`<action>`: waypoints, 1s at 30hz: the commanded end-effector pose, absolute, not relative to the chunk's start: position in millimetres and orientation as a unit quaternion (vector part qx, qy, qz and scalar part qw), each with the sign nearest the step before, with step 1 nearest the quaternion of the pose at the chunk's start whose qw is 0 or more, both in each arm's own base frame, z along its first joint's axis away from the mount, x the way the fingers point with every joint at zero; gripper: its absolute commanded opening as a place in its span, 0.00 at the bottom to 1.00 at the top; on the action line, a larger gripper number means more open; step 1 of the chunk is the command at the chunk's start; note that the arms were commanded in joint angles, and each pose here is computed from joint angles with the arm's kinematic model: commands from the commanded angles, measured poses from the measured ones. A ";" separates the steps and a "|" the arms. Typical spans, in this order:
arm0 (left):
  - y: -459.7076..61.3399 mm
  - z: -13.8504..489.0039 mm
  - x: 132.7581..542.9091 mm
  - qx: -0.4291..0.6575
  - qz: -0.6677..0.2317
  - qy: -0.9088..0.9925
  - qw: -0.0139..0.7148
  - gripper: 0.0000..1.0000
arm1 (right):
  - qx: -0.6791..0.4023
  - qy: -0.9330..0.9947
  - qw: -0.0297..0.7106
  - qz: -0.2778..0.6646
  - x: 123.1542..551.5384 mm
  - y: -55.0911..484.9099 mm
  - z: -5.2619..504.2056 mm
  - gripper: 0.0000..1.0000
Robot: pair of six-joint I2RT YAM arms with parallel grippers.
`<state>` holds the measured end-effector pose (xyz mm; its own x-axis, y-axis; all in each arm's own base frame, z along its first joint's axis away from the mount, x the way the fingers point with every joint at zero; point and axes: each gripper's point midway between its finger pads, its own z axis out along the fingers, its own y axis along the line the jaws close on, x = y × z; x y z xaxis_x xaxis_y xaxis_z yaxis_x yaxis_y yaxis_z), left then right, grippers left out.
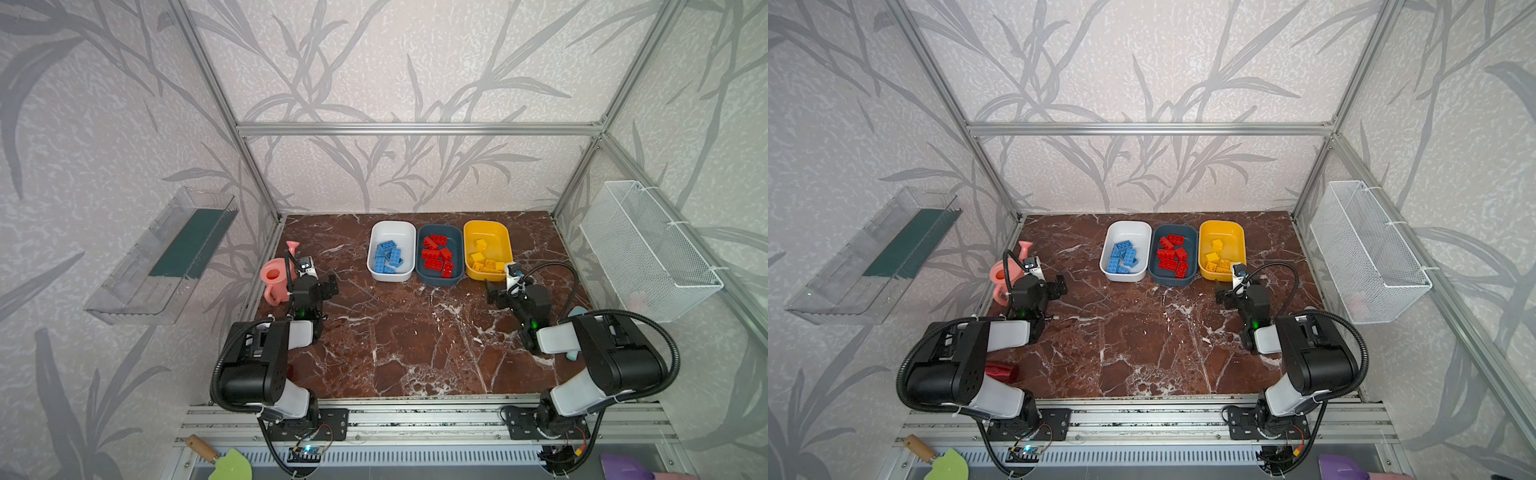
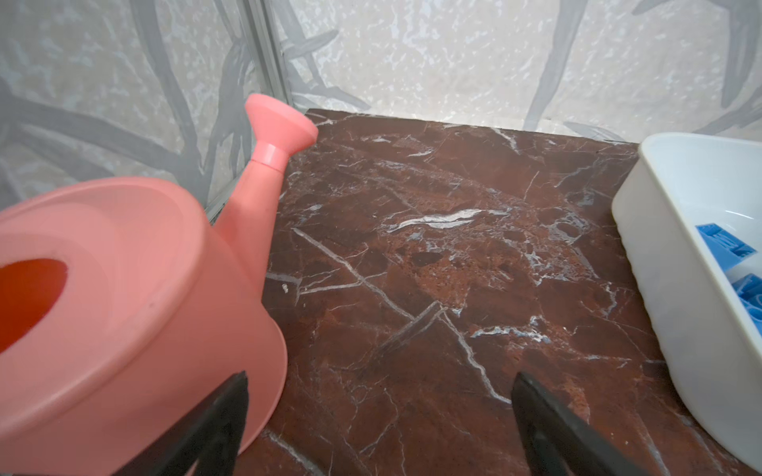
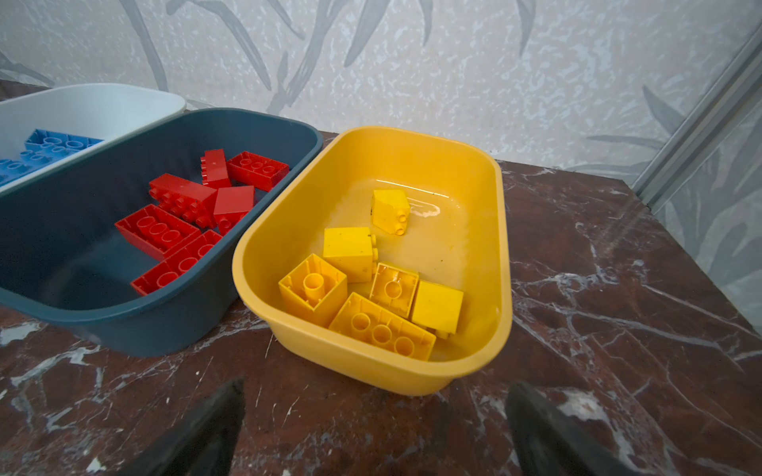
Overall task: Sort the legos into containers by color
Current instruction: Reset both arms
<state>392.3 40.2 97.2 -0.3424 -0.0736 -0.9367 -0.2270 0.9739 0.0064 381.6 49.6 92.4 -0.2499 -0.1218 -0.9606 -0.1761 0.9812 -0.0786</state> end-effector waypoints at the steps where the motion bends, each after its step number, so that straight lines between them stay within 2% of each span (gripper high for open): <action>1: 47.6 102.5 374.8 -0.111 0.086 0.792 0.594 0.99 | -0.078 0.769 0.635 0.015 373.4 43.6 102.9 0.99; 3: 65.4 108.4 352.6 -0.167 0.106 0.754 0.627 0.99 | -0.092 0.762 0.640 0.025 370.9 48.9 104.3 0.99; 5: 61.3 106.5 361.7 -0.153 0.106 0.762 0.620 0.99 | -0.097 0.765 0.636 0.028 371.6 50.9 103.3 0.99; 7: 49.7 92.6 390.5 -0.111 0.104 0.825 0.544 0.99 | -0.095 0.770 0.631 0.026 374.6 50.3 102.0 0.99; 9: 50.9 97.5 381.8 -0.117 0.098 0.802 0.578 0.99 | -0.093 0.772 0.628 0.024 376.4 49.1 101.7 0.99; 12: 52.4 95.0 388.2 -0.120 0.115 0.817 0.552 0.99 | -0.093 0.773 0.627 0.025 376.9 49.7 101.6 0.99; 19: 48.4 92.8 390.8 -0.107 0.101 0.821 0.551 0.99 | -0.086 0.780 0.620 0.020 381.2 47.3 100.4 0.99; 23: 63.6 106.4 360.4 -0.159 0.121 0.770 0.606 0.99 | -0.083 0.776 0.625 0.018 379.0 46.2 101.1 0.99; 26: 56.8 110.1 353.5 -0.143 0.106 0.749 0.638 0.99 | -0.084 0.774 0.627 0.019 378.5 46.6 102.1 0.99; 29: 58.3 100.1 385.2 -0.136 0.126 0.798 0.573 0.99 | -0.087 0.777 0.623 0.020 379.6 47.4 100.8 0.99; 30: 58.9 95.2 384.0 -0.138 0.128 0.814 0.549 0.99 | -0.088 0.777 0.623 0.021 379.8 47.9 101.2 0.99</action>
